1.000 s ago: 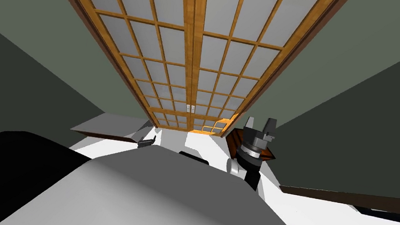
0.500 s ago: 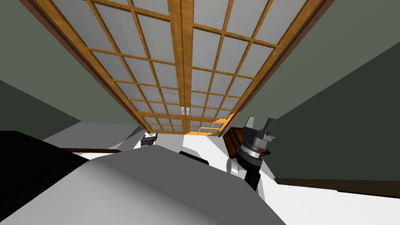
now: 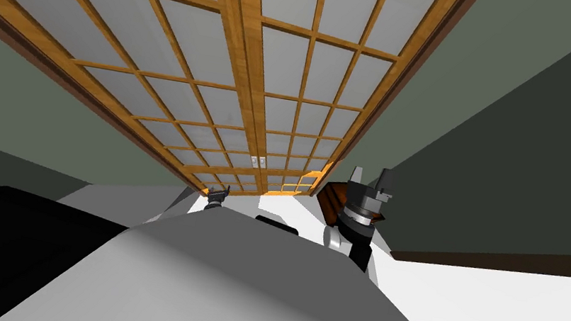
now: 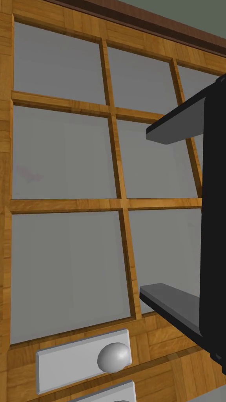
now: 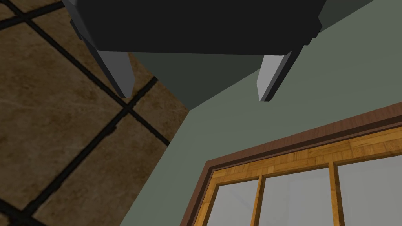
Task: Pull the door open
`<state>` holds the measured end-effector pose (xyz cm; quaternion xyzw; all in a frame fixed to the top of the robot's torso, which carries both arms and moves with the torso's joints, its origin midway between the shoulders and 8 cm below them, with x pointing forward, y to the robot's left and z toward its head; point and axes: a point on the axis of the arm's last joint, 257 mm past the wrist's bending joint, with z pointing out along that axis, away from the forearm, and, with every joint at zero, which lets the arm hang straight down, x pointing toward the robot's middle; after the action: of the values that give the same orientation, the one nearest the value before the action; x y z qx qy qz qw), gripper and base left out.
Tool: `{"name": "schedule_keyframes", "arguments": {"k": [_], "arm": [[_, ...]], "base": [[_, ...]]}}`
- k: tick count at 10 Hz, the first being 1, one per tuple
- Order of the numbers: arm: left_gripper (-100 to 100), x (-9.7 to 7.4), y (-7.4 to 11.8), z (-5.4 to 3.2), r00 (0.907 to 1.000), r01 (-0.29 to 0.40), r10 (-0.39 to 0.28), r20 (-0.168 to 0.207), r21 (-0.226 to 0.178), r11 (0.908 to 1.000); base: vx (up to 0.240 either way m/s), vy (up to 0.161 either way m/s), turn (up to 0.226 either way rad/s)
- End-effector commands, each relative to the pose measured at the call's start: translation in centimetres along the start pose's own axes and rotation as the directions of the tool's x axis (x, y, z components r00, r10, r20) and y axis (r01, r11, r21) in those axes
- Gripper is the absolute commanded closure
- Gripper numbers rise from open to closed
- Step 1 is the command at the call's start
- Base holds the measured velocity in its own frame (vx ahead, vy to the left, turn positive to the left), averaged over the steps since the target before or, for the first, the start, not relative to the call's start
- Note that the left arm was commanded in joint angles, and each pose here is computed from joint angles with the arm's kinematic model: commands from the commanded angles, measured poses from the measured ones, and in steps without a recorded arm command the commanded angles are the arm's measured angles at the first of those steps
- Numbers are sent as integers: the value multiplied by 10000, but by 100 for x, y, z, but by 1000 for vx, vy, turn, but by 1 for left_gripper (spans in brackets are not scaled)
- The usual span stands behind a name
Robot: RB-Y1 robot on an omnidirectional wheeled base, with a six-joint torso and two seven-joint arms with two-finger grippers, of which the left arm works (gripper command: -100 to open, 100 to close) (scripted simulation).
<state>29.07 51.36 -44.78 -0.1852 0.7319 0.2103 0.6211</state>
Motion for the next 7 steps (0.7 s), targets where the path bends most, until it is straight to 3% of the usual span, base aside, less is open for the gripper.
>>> {"name": "schedule_keyframes", "arguments": {"k": [1,2,7], "arm": [[-100,-92,-163,71,9996,127,-131,233,180,9998],[-100,-92,-163,71,9996,127,-131,233,180,9998],[-100,-402,-654,317,9945,466,-536,900,789,9958]], "base": [[195,52,-154],[143,26,-57],[170,26,-105]]}}
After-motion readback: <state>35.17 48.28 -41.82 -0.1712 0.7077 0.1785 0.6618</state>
